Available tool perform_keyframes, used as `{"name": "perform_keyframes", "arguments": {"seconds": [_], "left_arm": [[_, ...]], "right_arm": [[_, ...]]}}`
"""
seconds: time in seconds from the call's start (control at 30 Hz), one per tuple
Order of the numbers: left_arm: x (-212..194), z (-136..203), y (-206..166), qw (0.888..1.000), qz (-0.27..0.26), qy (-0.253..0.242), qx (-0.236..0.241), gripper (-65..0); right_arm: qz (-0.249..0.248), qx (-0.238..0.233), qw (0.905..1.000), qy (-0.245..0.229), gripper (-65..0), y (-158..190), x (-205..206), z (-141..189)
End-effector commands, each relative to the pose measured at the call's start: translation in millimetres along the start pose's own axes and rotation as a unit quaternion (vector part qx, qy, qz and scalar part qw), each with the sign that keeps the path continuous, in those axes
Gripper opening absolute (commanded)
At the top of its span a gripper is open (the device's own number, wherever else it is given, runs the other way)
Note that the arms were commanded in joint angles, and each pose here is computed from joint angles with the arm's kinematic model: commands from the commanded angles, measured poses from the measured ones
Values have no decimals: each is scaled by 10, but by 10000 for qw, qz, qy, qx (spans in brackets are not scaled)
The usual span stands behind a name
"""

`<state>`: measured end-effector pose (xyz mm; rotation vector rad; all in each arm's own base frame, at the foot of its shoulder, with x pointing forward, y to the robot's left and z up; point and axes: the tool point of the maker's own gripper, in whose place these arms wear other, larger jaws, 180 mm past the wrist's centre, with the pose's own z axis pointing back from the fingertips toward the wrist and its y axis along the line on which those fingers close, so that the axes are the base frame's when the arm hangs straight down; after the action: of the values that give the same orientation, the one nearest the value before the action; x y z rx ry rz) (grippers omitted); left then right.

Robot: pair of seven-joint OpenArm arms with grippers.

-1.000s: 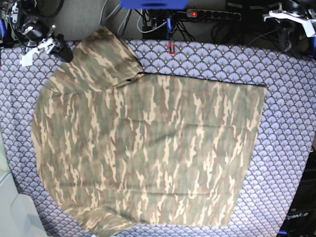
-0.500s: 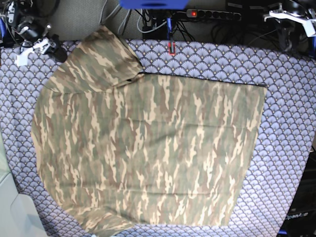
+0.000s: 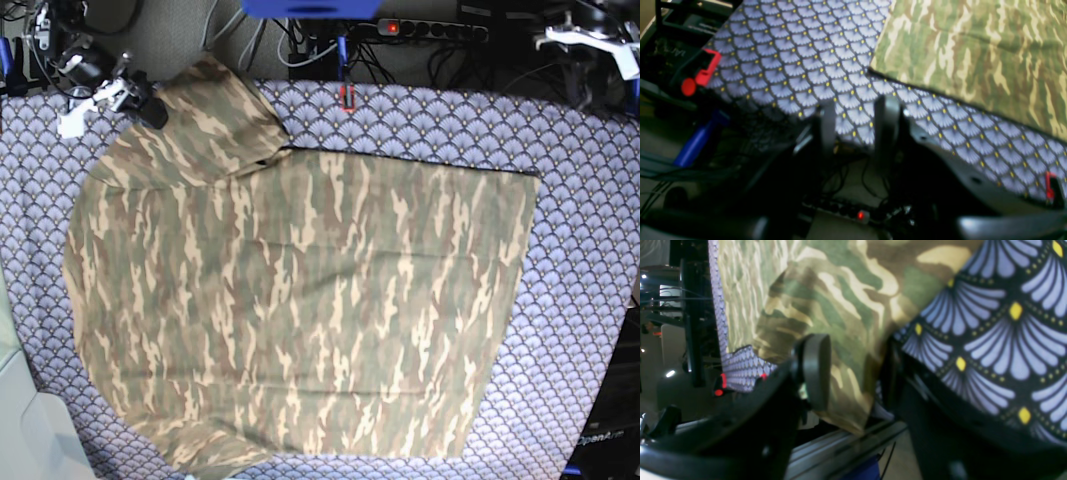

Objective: Fold the T-shirt properly
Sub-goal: 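Move both grippers down toward the shirt's shoulder corners, then grasp the shirt's shoulder corners with both grippers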

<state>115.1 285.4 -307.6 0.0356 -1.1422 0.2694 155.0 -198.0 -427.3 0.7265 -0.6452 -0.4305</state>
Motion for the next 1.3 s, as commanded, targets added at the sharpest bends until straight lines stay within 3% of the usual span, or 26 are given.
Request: {"name": "perform_keyframes", "arguments": {"seconds": [0.0,0.13,0.3,0.6,0.9,1.1,1.27], "left_arm": [[33,6,-16,10000,-37,-13,-55,-455],[-57,-158,-67,9992,26,386,-111,-455],[8,-352,-156,9992,106,356,-179,-455],[133,-589,-169,9999,35,100,-119,-455],[-121,-935,-19,9992,-95,214,336,-451],[-309,-1183,62,9979,241,327,497,-307],[-283,-1369,4,9973,494,221,498,-307]], "right_arm": [[69,-110,9996,239,-485,-45,-79,26],[93,-93,9996,236,-650,-34,-40,-8],[411,-411,9973,450,-650,-138,-87,0],[1143,-1192,9821,908,-650,-385,-157,-14],[1269,-1229,9805,861,-650,-372,-82,-32],[1281,-1206,9805,878,-650,-359,-89,-47],[1289,-1205,9803,884,-650,-359,-89,-47]]}}
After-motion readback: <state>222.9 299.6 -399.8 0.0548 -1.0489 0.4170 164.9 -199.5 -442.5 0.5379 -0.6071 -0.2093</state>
